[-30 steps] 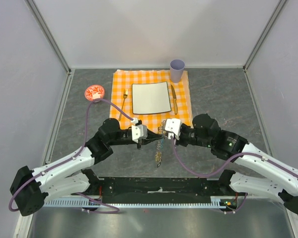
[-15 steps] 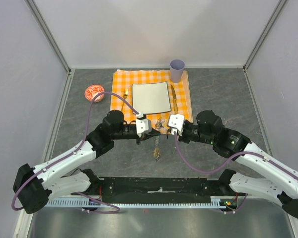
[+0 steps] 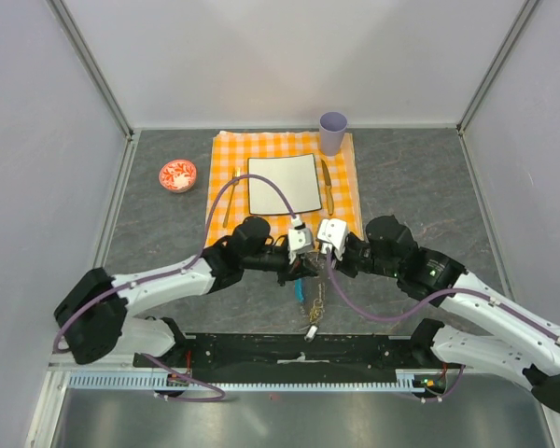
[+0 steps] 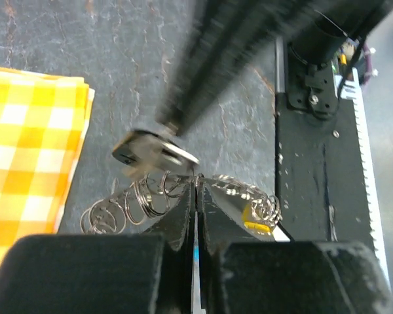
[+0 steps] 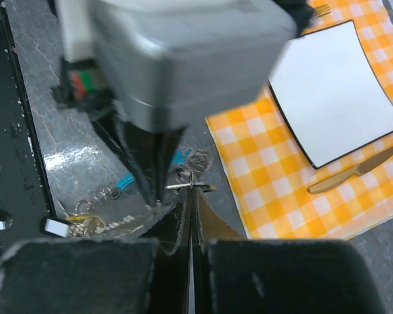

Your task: Put the keys on the keyring

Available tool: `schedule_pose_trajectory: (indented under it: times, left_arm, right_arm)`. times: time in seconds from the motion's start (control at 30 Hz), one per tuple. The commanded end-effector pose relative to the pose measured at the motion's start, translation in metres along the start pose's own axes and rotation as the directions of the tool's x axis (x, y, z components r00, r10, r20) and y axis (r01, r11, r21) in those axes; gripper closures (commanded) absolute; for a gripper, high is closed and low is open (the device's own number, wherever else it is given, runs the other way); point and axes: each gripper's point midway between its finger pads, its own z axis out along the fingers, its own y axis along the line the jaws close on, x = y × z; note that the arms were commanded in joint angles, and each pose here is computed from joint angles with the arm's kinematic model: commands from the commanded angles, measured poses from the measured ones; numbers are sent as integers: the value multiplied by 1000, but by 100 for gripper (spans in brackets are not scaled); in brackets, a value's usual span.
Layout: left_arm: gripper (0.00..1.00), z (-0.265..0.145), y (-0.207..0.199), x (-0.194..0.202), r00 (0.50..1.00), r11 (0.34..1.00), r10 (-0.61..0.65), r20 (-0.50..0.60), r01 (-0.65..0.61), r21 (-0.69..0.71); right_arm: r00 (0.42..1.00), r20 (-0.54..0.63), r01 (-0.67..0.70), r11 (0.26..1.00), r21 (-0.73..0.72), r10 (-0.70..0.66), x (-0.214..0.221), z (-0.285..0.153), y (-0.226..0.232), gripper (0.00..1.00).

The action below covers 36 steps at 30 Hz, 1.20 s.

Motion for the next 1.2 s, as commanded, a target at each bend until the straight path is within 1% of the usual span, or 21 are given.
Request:
schedule_pose_trajectory:
  times: [0.0,0.1,0.13,0.27,0.3,0.4,0.47,0.53,0.57,0.77,0.87,0.9,1.0,1.1,1.17]
  left_arm:
    - [98,18,15,40,988,990,-135,-81,130,-58]
    - [98,10,22,71,969,972,-199,-147,177,-154]
    - [98,5,18,81,958,962,-242,-157,215,-171]
    - [98,-10,12,98,942,936,-306,-135,272,-225]
    - [98,-12,11,105,936,931,-318,-151,279,-234]
    - [98,-13,13,115,921,924,-336,-198,282,-258]
    - [98,-11,17,118,917,921,-340,-209,280,-270]
    - [98,-7,22,116,921,923,-328,-210,264,-281]
    - [98,-5,23,121,916,921,-333,-226,264,-285]
    - [98,-3,30,128,913,919,-327,-244,247,-308]
    - [92,-5,28,125,913,919,-332,-237,256,-300]
    - [87,-6,26,121,916,920,-328,-230,255,-298]
    - [80,-11,25,119,910,912,-345,-230,267,-312]
    - [77,-14,22,119,901,910,-356,-247,273,-313]
    - [77,-13,20,116,900,910,-360,-244,282,-303]
  right_arm:
    - [998,21,-65,997,30,64,2,-3,0,100]
    - [996,2,-95,995,21,95,11,0,4,100]
    - [995,-3,-100,995,21,100,12,1,4,100]
    - [995,-8,-102,995,13,103,13,3,5,100]
    - [994,-24,-105,994,3,105,16,7,6,100]
    - [991,-51,-122,992,-39,120,22,15,13,100]
    - [988,-74,-141,988,-56,136,28,19,18,100]
    - [984,-94,-158,986,-49,152,35,21,18,100]
    - [983,-100,-161,986,-45,156,38,21,19,100]
    - [981,-82,-179,984,0,178,43,19,15,100]
    - [980,-76,-183,983,6,183,44,17,15,100]
    - [980,-73,-184,983,7,184,44,16,16,100]
    - [980,-74,-186,983,7,186,47,18,16,100]
    - [979,-75,-188,982,4,188,48,20,17,100]
    - [979,-76,-190,982,-2,189,49,22,18,100]
